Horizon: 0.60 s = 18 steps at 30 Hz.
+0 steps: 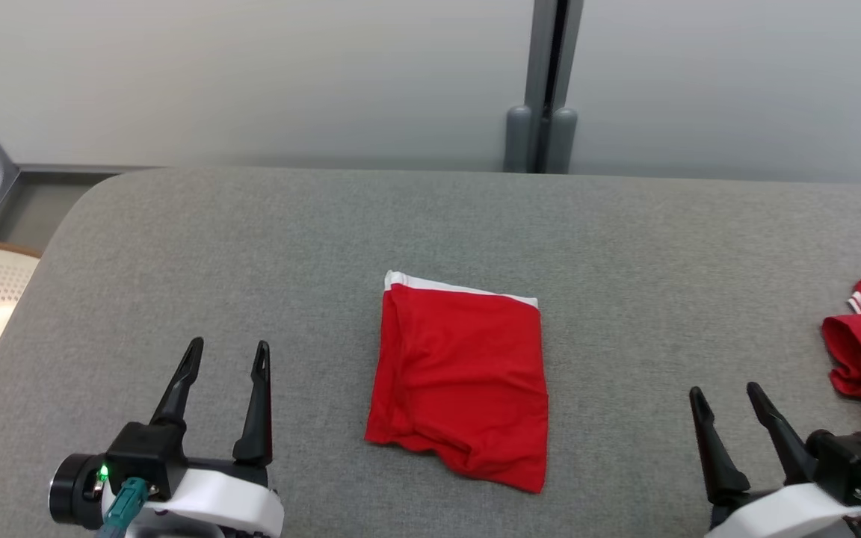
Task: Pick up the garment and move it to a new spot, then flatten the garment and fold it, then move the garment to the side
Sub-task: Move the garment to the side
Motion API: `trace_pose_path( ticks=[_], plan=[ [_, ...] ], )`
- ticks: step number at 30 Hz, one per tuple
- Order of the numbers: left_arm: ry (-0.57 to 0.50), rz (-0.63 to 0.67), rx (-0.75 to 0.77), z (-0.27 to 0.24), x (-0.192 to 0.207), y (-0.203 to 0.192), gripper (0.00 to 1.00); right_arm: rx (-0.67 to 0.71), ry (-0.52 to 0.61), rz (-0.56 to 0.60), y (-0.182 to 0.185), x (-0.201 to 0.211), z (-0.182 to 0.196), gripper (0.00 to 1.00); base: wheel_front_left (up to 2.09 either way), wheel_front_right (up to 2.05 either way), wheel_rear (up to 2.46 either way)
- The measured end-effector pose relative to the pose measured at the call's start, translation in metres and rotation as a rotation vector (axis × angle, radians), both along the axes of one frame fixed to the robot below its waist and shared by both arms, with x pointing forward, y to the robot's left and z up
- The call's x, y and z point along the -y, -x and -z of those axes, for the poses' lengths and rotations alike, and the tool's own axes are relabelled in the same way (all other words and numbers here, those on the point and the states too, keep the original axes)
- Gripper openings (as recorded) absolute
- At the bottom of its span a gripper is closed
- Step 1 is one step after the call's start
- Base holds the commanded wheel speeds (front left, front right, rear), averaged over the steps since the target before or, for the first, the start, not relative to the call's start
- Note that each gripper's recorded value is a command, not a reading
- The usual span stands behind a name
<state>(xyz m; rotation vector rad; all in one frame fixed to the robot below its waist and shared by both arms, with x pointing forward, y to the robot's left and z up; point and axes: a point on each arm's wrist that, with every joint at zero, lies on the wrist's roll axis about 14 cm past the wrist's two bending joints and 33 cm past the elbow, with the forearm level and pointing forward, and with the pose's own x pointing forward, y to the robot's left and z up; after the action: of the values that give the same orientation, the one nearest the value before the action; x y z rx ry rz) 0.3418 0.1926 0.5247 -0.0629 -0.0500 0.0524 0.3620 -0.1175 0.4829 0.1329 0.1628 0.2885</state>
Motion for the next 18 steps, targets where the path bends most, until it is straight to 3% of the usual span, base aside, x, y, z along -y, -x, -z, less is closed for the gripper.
trace_pose_path(
  ticks=[10,18],
  plan=[
    [0.028,-0.075,0.026,0.002,-0.018,-0.021,1.0,-0.173,-0.08,-0.222,-0.037,-0.092,0.061,1.0,0.0,0.0,0.0],
    [0.036,-0.14,0.016,0.01,-0.036,-0.024,1.0,-0.337,-0.144,-0.291,-0.04,-0.133,0.108,1.0,0.0,0.0,0.0]
  ],
)
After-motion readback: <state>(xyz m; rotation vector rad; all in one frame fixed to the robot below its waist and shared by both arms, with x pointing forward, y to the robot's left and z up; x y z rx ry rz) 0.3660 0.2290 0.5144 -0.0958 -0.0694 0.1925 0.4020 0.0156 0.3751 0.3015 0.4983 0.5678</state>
